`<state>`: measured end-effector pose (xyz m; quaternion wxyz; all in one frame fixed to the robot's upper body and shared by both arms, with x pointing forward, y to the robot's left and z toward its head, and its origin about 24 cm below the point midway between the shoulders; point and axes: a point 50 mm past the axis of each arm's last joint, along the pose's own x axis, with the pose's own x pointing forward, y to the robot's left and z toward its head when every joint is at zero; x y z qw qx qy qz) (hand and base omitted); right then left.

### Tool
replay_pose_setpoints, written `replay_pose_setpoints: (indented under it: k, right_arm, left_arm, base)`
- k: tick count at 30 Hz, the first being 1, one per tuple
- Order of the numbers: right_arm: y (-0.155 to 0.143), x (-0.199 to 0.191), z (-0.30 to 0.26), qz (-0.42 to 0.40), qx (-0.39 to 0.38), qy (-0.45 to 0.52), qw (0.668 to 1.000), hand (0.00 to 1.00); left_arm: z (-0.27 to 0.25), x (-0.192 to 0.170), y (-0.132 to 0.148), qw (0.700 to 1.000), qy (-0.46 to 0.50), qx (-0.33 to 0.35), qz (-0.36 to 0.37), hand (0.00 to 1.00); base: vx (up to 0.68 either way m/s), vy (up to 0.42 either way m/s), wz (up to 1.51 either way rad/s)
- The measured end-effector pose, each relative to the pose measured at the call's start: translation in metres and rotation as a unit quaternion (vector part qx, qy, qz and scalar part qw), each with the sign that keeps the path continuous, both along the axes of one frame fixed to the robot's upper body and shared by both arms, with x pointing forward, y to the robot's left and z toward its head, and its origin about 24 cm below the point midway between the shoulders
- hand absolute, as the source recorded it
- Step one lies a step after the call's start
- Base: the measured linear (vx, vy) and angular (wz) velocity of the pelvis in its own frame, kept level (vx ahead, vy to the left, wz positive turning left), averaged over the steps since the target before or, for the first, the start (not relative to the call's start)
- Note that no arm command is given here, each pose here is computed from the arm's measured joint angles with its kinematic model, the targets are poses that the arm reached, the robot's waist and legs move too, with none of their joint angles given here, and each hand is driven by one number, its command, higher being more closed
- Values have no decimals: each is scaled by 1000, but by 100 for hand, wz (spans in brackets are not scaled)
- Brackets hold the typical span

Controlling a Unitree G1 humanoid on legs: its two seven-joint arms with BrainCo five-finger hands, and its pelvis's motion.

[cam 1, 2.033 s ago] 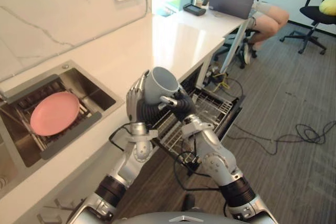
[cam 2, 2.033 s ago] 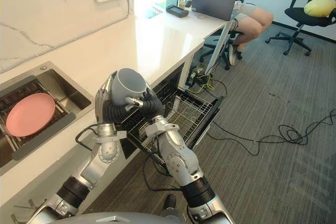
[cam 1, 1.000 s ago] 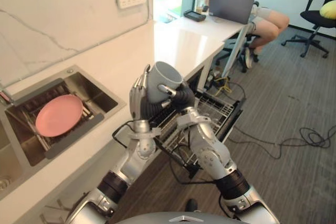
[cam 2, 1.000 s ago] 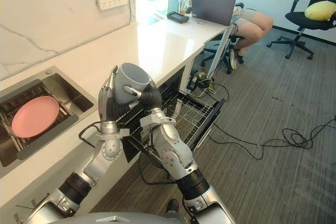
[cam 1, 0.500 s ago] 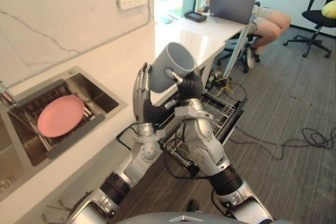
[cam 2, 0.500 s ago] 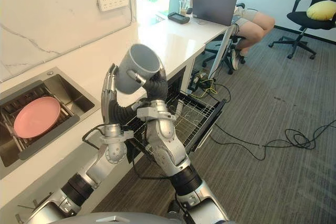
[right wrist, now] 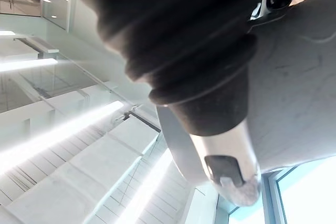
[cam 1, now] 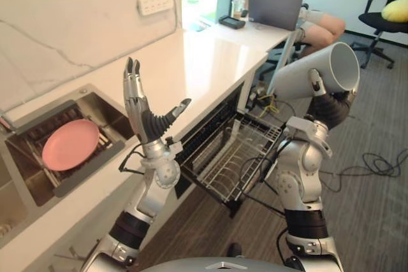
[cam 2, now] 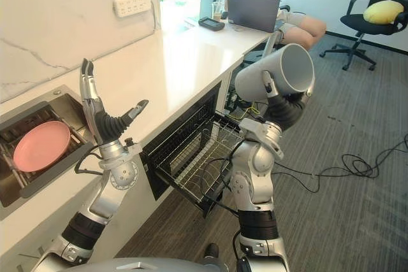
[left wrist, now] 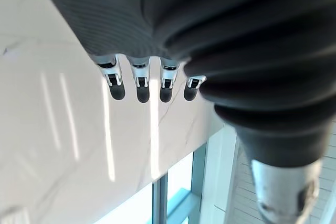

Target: Walk over to the sink, pick up the cup, carry it to the dishwasher, place the cup inside the dishwasher, then close the dishwasher door

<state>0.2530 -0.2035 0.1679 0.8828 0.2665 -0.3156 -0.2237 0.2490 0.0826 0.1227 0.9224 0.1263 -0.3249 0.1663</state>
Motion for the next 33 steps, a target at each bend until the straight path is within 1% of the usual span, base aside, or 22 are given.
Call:
replay_pose_setpoints:
  k: [1, 2, 3, 4, 5, 6, 8, 10, 11, 12, 14, 16, 17, 18, 20, 22, 23, 25, 26, 27, 31, 33]
  right_arm:
    - [-3, -2, -3, 3, -11, 11, 1000, 100]
    - [-4, -4, -5, 6, -17, 15, 1000, 100]
    - [-6, -5, -8, 14, -33, 29, 999, 100]
    - [-6, -5, -11, 19, -41, 39, 998, 100]
    - [-7, -5, -16, 34, -61, 59, 996, 100]
    - [-7, -4, -21, 47, -75, 75, 993, 100]
    - [-12, -3, -44, 71, -87, 128, 985, 100]
    - [-22, -5, -70, 83, -90, 186, 975, 100]
    - [-23, -6, -76, 86, -90, 197, 972, 100]
    - [-28, -9, -93, 94, -92, 232, 964, 100]
    - [-35, -13, -108, 101, -97, 262, 955, 100]
    - [-45, -14, -116, 102, -114, 282, 947, 100]
    - [-48, -14, -117, 103, -123, 286, 945, 100]
    - [-54, -15, -121, 101, -132, 296, 941, 100]
    - [-60, -14, -132, 101, -132, 318, 933, 100]
    - [-58, -11, -152, 114, -124, 358, 919, 100]
    - [-57, -10, -156, 117, -126, 369, 914, 100]
    - [-53, -11, -172, 126, -142, 406, 894, 100]
    - [-52, -10, -175, 127, -145, 413, 890, 100]
    - [-52, -8, -179, 127, -147, 423, 885, 100]
    - [-52, 3, -180, 125, -159, 435, 878, 100]
    - [-48, 9, -179, 132, -169, 436, 874, 100]
  left_arm:
    - [-7, -5, -9, 995, 41, -29, -84, 0]
    - [-12, -9, -16, 989, 61, -40, -128, 0]
    - [-22, -19, -32, 966, 109, -65, -224, 0]
    - [-28, -25, -39, 951, 133, -78, -267, 0]
    - [-38, -37, -55, 916, 176, -97, -346, 0]
    - [-46, -46, -63, 892, 205, -112, -387, 0]
    - [-60, -59, -66, 864, 245, -138, -418, 0]
    - [-71, -62, -55, 865, 265, -151, -399, 0]
    - [-75, -62, -51, 866, 270, -153, -391, 0]
    - [-87, -62, -39, 877, 287, -142, -357, 0]
    - [-106, -62, -21, 887, 318, -123, -311, 0]
    - [-134, -67, 5, 887, 374, -106, -248, 0]
    - [-142, -69, 12, 886, 391, -94, -232, 0]
    - [-156, -74, 22, 880, 425, -65, -203, 0]
    - [-177, -84, 41, 866, 475, -11, -159, 0]
    - [-201, -100, 63, 834, 539, 43, -113, 0]
    - [-207, -104, 68, 825, 552, 54, -105, 0]
    - [-224, -120, 82, 790, 600, 89, -86, 0]
    - [-228, -124, 84, 782, 611, 97, -84, 0]
    - [-235, -131, 87, 764, 630, 109, -82, 0]
    - [-241, -136, 98, 747, 650, 125, -62, 0]
    - [-253, -152, 110, 708, 692, 129, -48, 0]
  base:
    - [0, 0, 0]
    - [0, 0, 0]
    - [0, 0, 0]
    - [0, 0, 0]
    - [0, 0, 0]
    - [36, 28, 0]
    - [66, 35, 7]
    - [56, 32, 10]
    - [42, 33, 17]
    - [27, 33, 24]
    - [13, 34, 32]
    - [-7, 38, 33]
    - [-15, 43, 35]
    - [-16, 44, 39]
    - [-22, 33, 38]
    - [-31, 12, 23]
    - [-28, 7, 13]
    - [-18, 2, 16]
    - [-9, 1, 29]
    - [-5, 2, 24]
    - [-13, 1, 14]
    - [-5, -1, 2]
